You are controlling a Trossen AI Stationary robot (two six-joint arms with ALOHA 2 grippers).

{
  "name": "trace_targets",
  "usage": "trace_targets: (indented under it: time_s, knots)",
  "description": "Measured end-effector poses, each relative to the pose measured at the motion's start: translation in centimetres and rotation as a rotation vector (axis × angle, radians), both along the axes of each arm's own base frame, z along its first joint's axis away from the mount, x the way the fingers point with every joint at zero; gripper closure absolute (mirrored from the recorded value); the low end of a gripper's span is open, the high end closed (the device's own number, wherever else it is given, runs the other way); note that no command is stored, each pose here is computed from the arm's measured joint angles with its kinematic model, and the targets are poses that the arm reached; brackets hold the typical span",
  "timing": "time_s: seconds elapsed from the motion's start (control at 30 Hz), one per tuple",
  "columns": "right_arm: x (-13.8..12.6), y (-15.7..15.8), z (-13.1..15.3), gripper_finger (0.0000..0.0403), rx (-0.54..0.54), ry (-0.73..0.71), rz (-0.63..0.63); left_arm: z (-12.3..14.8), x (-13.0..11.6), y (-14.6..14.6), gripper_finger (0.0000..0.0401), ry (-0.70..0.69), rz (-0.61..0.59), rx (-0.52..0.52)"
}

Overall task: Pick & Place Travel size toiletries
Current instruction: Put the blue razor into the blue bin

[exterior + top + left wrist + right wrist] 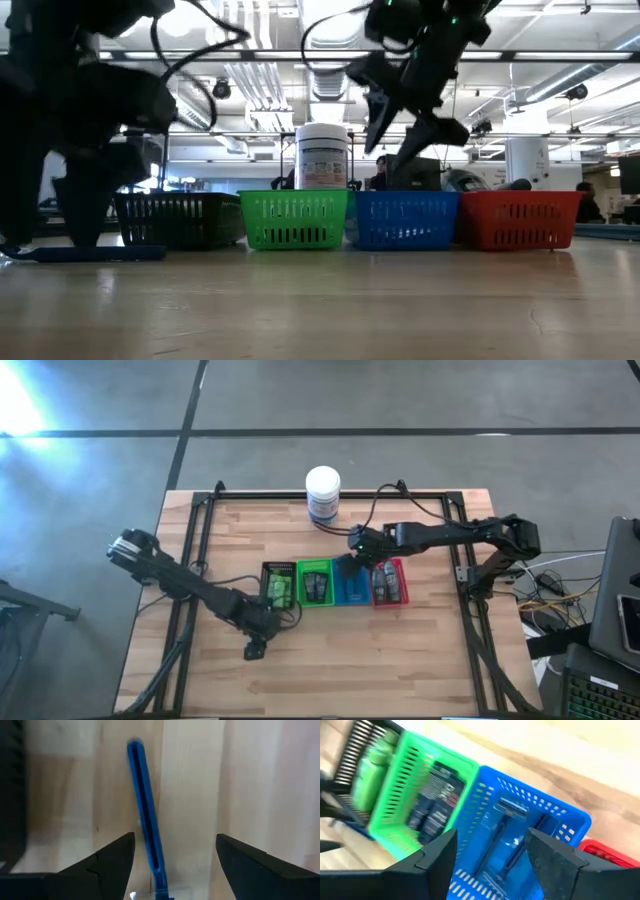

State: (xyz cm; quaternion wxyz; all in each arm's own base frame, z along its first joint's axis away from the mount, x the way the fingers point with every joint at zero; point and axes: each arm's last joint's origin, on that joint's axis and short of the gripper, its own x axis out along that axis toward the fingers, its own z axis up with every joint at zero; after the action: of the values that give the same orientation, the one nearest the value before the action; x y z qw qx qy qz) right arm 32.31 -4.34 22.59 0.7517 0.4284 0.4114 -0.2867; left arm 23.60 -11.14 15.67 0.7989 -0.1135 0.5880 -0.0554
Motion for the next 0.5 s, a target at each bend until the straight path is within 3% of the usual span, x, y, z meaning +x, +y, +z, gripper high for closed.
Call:
trace_targets:
  time_s: [0.27, 0.5]
  knots:
    - [-1.0, 1.4, 2.6, 0.0159, -0.072, -0.065, 0.004, -2.0, 0.2, -0.6, 0.0135, 0.054, 0.028, 0.078]
    - [-1.9, 3.5, 3.4, 0.0181, -0.13, -0.039, 0.039, -2.5, 0.2, -0.7, 0.0234, 0.019, 0.073, 0.2]
